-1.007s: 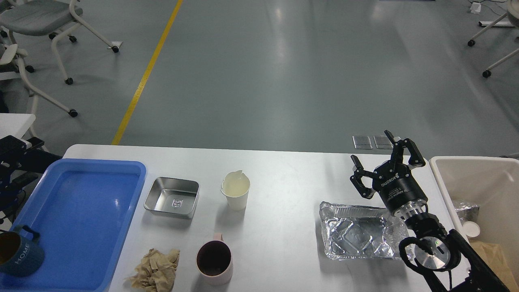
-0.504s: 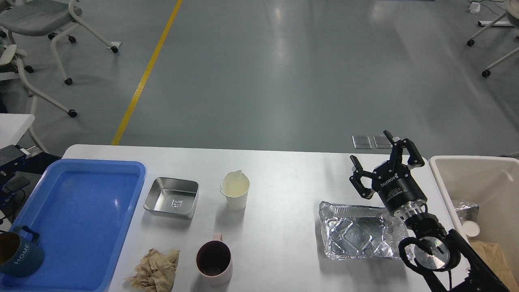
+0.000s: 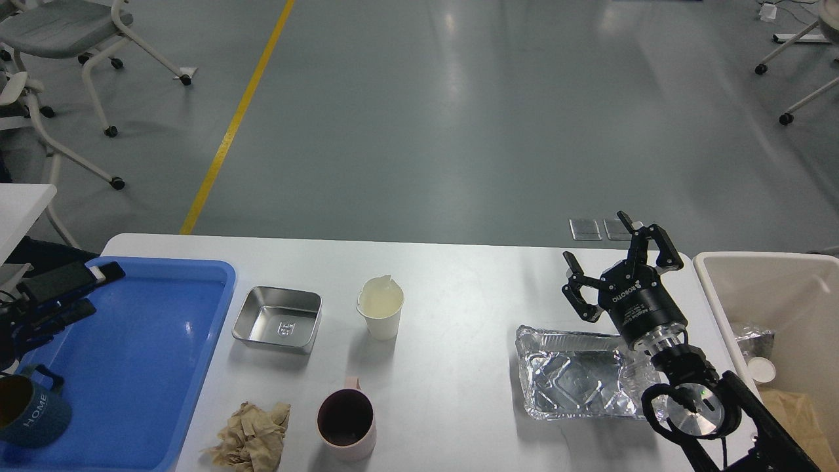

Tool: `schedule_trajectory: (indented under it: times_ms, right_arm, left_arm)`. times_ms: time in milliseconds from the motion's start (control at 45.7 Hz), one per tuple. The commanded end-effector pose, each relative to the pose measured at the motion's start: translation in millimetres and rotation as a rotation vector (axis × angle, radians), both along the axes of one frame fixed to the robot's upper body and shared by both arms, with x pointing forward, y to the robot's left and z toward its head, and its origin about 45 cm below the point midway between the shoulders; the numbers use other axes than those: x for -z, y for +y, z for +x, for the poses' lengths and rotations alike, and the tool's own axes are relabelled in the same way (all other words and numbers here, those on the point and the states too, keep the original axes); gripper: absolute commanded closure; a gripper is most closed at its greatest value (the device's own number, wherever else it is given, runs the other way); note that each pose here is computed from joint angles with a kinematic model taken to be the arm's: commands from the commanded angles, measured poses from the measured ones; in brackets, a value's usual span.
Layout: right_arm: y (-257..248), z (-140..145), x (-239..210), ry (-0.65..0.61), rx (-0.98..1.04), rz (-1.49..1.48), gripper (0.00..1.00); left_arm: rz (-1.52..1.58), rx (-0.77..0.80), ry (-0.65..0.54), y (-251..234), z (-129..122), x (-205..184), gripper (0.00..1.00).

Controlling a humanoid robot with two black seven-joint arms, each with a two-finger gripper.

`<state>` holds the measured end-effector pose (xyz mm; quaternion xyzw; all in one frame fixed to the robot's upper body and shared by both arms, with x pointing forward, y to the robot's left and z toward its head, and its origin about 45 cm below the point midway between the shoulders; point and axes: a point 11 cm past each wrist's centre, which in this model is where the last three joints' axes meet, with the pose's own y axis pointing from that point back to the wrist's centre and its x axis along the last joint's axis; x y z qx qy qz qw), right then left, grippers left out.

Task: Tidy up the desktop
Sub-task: 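Move the left gripper back and down beside the blue tray, then reach the left gripper to the pink mug and grasp its rim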

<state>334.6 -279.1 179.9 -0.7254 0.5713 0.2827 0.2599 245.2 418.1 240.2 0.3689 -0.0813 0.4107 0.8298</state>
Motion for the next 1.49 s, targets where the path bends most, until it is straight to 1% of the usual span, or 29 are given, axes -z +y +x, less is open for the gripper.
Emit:
schedule_trajectory:
  times_ms: [0, 88, 197, 307, 328, 526, 613, 788, 1161, 1248, 1467]
  right_arm:
    - [0.4, -0.9, 1.0, 0.002, -0.002, 0.001, 0.00]
    - [-0.2, -1.4, 1.5, 0.004, -0.001, -0.001, 0.00]
    - [-0.7, -1.4, 1.4, 0.004, -0.001, -0.002, 0.00]
    - [-1.0, -1.7, 2.1, 0.006, 0.001, -0.003, 0.00]
    - [-0.4, -1.8, 2.0, 0.005, -0.001, -0.001, 0.00]
    - [-0.8, -1.8, 1.9, 0.005, -0.001, -0.004, 0.00]
    - [-1.3, -1.8, 1.9, 0.005, -0.001, -0.006, 0.00]
    - [-0.2, -1.8, 2.1, 0.004, -0.002, -0.008, 0.00]
    - [1.0, -0.6, 0.7, -0.002, -0.006, -0.017, 0.00]
    - [1.3, -1.0, 1.3, 0.000, -0.006, -0.016, 0.00]
    - [0.4, -1.7, 2.1, 0.002, -0.001, -0.016, 0.00]
  left_arm:
    - [0.026, 0.076, 0.008, -14.5, 3.3, 8.6, 0.04]
    - [0.029, 0.117, 0.005, -25.8, 9.0, 12.1, 0.04]
    - [0.042, 0.174, 0.009, -45.0, 15.6, 25.9, 0.04]
    - [0.074, 0.229, 0.050, -65.2, 18.9, 45.2, 0.04]
    - [0.094, 0.261, 0.066, -73.2, 19.8, 51.9, 0.04]
    - [0.110, 0.388, 0.094, -111.5, 25.3, 73.9, 0.05]
    - [0.116, 0.441, 0.103, -126.7, 20.8, 85.0, 0.07]
    - [0.099, 0.545, 0.071, -167.9, 13.7, 99.3, 0.09]
    - [0.136, 0.622, 0.136, -172.9, -13.0, 122.9, 0.10]
    - [0.139, 0.622, 0.143, -171.3, -15.5, 124.9, 0.10]
    - [0.165, 0.648, 0.121, -174.4, -15.7, 126.3, 0.17]
